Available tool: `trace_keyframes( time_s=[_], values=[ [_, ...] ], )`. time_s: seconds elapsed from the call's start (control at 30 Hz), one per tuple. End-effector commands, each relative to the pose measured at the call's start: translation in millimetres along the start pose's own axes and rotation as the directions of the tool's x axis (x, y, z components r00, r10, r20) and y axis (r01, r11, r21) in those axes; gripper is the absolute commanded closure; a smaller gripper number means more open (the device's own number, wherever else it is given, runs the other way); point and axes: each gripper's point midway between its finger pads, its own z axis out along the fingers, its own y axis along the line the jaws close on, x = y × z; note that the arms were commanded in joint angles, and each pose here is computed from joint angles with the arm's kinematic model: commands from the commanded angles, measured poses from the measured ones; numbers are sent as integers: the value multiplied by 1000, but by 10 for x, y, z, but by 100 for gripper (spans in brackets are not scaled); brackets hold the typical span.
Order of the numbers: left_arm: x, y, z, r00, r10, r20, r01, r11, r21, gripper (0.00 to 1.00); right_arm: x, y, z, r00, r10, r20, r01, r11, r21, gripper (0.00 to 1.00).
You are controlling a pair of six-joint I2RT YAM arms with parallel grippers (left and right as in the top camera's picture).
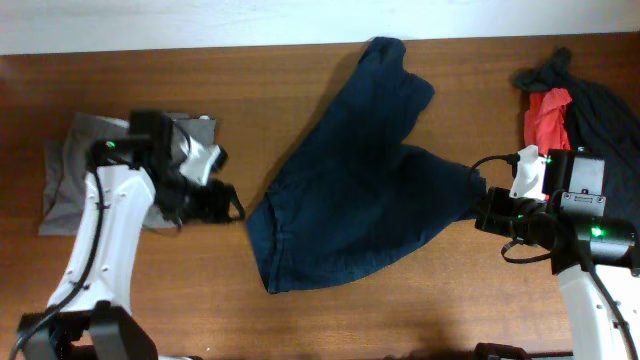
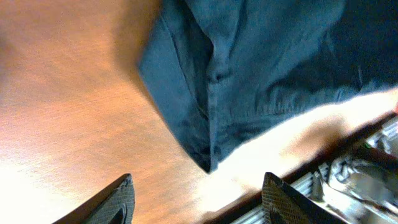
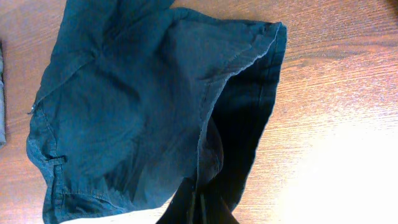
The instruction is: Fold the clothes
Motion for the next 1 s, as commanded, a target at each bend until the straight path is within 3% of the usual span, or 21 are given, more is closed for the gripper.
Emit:
trace_keyframes(
  time_s=[0.0, 0.27, 0.57, 0.7, 0.97],
  values=[
    [235, -95, 304, 996, -44, -74, 53, 991, 125, 40, -56, -34, -40, 1000, 1, 19, -2, 1000, 16, 96],
    [592, -106, 874, 989, 34, -147, -15, 992, 128, 40, -53, -35, -40, 1000, 2, 18, -2, 1000, 17, 96],
    [636, -305, 1178, 969, 195, -151, -181, 978, 100, 56, -56, -34, -40, 1000, 1, 19, -2, 1000, 17, 96],
    [674, -169, 1234, 962, 196, -192, -206, 978, -35, 59, -57, -34, -40, 1000, 2, 19, -2, 1000, 17, 96],
    [629, -213, 1266, 970, 172, -173, -182, 982, -45, 61, -58, -34, -40, 1000, 2, 19, -2, 1000, 17, 96]
  ],
)
